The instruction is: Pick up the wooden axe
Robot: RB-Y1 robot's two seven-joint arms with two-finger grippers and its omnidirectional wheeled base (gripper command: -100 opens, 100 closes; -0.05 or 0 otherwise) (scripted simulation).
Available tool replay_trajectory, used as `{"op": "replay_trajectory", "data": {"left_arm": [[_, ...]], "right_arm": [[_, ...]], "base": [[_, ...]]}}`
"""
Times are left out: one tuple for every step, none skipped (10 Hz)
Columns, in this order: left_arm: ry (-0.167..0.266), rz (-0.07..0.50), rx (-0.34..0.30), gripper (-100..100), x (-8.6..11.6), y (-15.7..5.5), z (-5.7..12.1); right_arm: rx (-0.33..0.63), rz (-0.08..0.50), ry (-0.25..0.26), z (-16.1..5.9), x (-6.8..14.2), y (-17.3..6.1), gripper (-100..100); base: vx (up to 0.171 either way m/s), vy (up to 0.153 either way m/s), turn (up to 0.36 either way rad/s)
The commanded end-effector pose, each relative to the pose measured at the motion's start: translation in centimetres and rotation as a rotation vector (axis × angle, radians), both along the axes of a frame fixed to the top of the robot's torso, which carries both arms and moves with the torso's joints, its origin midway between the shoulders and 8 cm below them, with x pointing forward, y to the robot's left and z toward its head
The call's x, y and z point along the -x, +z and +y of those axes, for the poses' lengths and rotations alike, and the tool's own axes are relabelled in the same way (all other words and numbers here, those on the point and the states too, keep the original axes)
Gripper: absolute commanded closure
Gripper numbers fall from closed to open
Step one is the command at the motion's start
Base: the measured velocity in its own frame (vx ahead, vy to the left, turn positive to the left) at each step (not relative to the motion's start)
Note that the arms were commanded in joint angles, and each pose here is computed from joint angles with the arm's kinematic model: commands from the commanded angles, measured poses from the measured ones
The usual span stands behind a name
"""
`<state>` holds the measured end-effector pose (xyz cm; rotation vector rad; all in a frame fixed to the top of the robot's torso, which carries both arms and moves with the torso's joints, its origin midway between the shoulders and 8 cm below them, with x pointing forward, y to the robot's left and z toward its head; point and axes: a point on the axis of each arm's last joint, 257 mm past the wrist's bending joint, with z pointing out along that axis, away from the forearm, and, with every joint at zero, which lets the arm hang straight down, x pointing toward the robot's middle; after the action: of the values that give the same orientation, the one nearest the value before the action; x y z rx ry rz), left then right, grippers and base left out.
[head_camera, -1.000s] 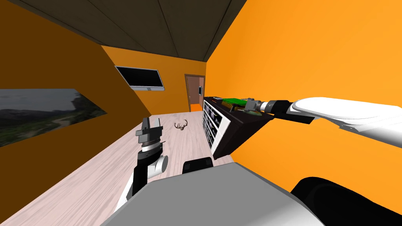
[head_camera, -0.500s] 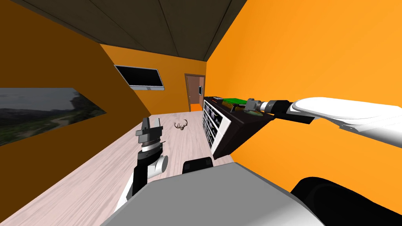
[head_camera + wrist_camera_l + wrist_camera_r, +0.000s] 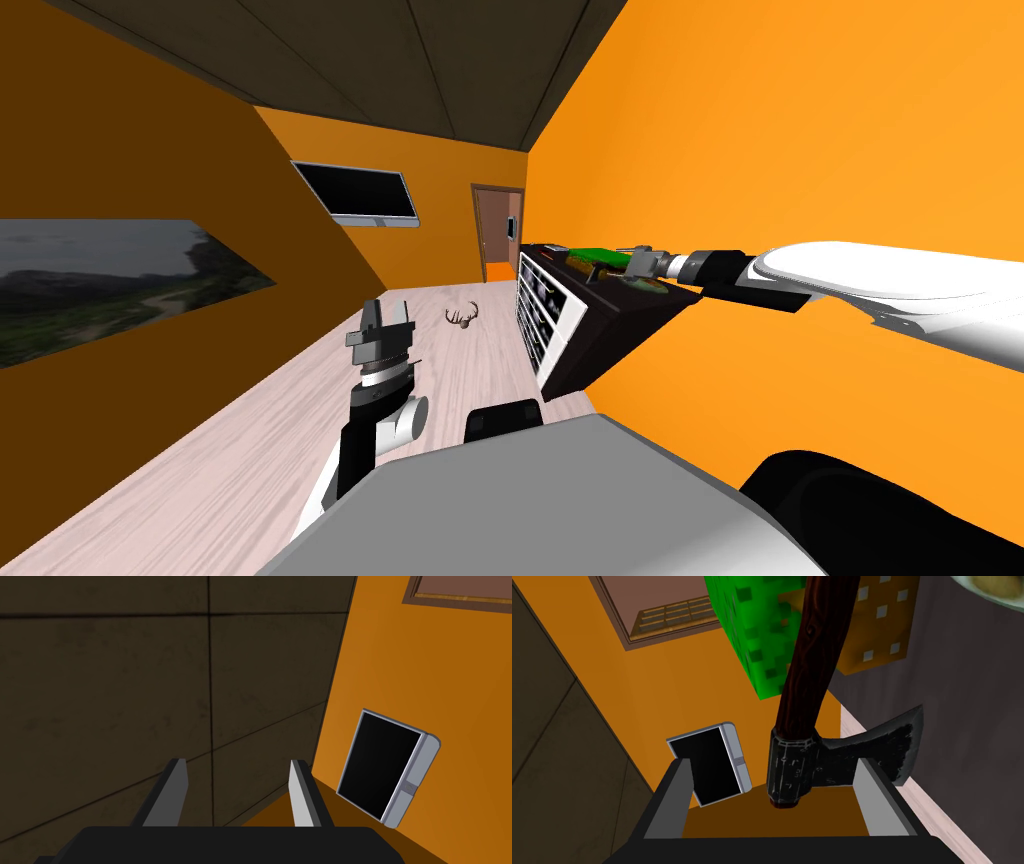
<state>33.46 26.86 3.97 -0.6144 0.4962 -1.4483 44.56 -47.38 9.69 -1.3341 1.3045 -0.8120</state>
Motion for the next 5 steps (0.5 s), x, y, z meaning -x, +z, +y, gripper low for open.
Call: {"op": "replay_trajectory", "data": {"left_arm": [[0.000,0.000,0.000,0,0.0,0.0,0.0],[0.000,0.000,0.000,0,0.0,0.0,0.0],[0.000,0.000,0.000,0,0.0,0.0,0.0],[0.000,0.000,0.000,0,0.0,0.0,0.0],[0.000,0.000,0.000,0,0.0,0.0,0.0]], "right_arm": [[-0.041,-0.025,0.000,0.1,-0.2,1.5,-100],[-0.071,-0.044,0.001,0.1,-0.3,2.6,-100],[-0.100,-0.062,0.001,0.1,-0.3,3.7,-100],[-0.138,-0.083,-0.002,-0.1,-0.2,4.9,-100],[-0.159,-0.090,-0.005,-0.3,-0.1,5.2,-100]], "base": [[-0.208,0.010,0.035],[-0.205,-0.010,0.028],[-0.185,-0.025,0.033],[-0.178,-0.023,0.038],[-0.147,-0.034,0.015]]}}
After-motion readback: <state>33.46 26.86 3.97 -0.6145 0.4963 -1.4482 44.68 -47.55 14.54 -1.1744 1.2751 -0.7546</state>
